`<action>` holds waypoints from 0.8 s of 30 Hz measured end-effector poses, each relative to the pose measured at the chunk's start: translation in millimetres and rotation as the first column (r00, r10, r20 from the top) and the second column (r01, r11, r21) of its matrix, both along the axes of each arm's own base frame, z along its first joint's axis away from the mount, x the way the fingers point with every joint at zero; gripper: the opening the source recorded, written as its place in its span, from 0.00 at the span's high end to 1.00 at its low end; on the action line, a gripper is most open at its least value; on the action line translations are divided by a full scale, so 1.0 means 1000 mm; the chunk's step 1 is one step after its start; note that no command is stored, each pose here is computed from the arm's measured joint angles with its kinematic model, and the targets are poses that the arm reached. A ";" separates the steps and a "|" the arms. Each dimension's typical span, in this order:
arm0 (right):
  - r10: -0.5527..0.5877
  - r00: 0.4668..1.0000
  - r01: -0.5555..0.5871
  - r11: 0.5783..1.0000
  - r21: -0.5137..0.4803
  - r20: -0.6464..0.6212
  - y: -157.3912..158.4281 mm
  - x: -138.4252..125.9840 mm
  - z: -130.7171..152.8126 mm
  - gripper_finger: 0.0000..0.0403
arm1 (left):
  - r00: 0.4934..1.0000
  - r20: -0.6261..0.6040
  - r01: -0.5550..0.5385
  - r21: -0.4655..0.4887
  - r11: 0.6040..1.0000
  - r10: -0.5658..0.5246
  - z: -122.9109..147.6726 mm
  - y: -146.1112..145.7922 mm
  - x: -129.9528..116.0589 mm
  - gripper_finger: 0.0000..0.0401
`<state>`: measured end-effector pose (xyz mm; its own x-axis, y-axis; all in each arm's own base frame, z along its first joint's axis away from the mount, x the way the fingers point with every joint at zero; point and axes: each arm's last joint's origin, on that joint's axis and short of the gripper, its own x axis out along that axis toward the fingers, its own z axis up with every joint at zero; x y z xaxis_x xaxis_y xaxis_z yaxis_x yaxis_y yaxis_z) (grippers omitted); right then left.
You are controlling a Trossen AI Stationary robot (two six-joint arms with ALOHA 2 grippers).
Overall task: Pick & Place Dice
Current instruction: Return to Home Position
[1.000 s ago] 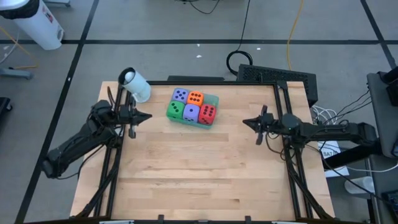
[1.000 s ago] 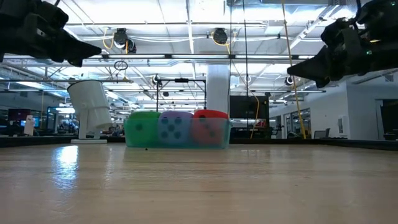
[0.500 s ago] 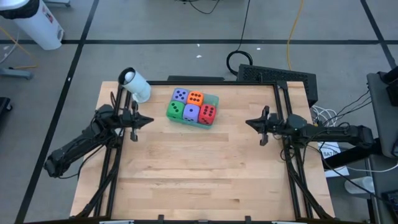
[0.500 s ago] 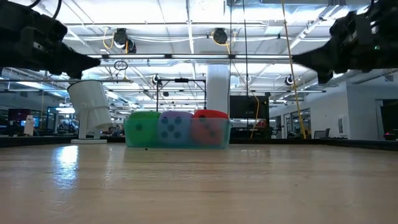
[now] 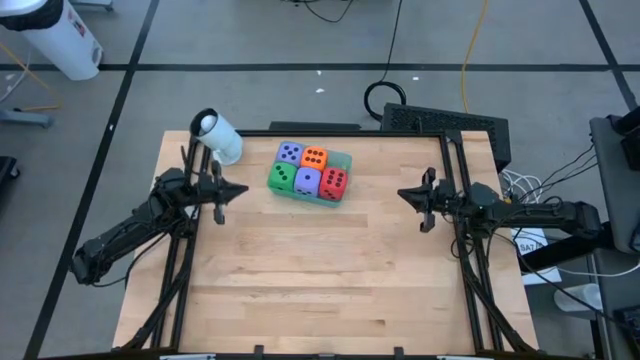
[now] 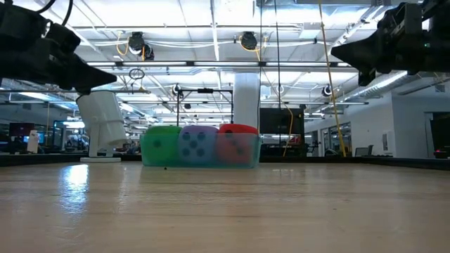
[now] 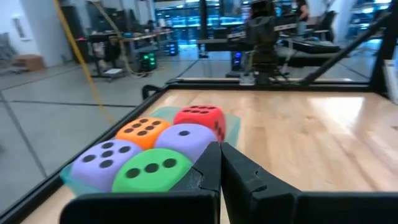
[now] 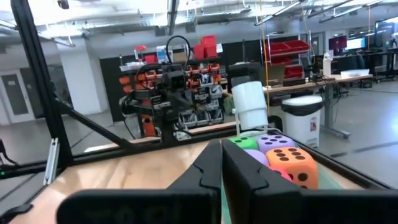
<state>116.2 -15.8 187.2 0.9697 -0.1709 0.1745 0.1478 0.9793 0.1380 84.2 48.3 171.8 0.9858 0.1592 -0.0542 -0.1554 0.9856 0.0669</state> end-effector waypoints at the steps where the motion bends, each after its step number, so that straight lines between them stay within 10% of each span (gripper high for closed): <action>1: 0.001 1.000 -0.001 1.000 0.006 0.005 0.000 0.000 0.000 0.99 | 1.000 0.000 -0.014 -0.002 1.000 0.014 0.000 0.000 0.000 0.99; 14: 0.049 0.996 -0.069 0.944 0.323 0.072 0.000 0.000 0.000 0.99 | 0.990 -0.006 -0.140 0.007 0.990 0.140 0.000 0.004 -0.001 0.99; 24: 0.051 0.996 -0.073 0.940 0.333 0.075 0.000 0.000 0.000 1.00 | 0.990 -0.006 -0.140 0.007 0.990 0.140 0.000 0.004 -0.001 0.99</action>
